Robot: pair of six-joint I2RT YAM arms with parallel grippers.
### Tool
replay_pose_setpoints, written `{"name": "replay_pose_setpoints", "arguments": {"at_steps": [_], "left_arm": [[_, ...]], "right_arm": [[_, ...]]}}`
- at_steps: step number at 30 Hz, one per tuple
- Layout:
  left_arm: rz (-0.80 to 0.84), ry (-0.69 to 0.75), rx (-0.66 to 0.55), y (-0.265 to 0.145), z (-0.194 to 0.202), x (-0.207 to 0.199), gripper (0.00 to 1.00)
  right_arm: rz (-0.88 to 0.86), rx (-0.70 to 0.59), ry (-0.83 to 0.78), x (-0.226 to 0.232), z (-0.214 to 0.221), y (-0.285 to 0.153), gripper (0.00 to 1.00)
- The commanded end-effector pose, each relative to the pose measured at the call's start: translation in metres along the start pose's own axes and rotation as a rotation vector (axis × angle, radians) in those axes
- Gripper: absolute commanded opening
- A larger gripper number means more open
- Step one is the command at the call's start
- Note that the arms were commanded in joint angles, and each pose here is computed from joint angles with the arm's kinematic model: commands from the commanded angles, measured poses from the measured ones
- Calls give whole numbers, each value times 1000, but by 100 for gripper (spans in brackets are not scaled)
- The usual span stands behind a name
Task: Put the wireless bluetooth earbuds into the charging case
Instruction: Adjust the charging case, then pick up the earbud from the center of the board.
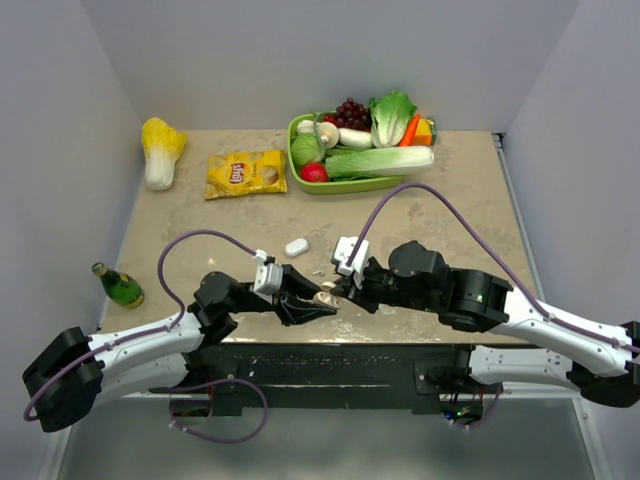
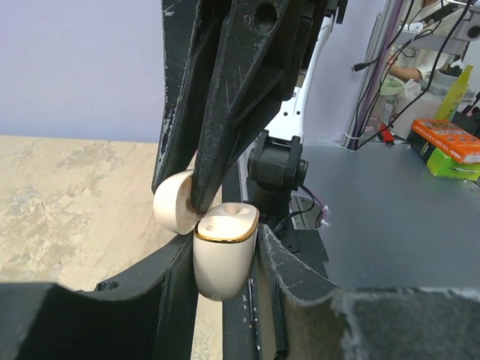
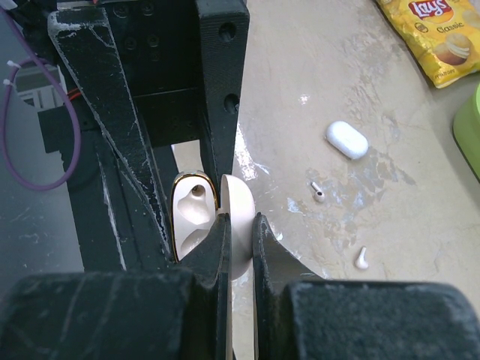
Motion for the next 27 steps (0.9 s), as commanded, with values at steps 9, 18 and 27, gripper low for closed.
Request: {"name": "replay_pose_setpoints", "arguments": {"at_steps": [9,18,27], "left_arm": [[-16,27,-74,-2,-3,-1,0],[-174,68,-145,-20,-6,-2,0],[-341,39,-386,-55,-11,-17,0]], "right_arm": [[83,-214,156,-2,-23,-18,41],[406,-504,405,-34,-18,-51,62],[538,-416,556,-61,42,-6,66]]}}
Point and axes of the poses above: each gripper's point midway between its finger pads, its own y axis out along the fingers, its own x axis along the line the jaws close on, z = x × y, the point moved 9 cm from there along -y, back along the fingers, and after that the axes turned 15 degrees about y, right-handed, at the moved point
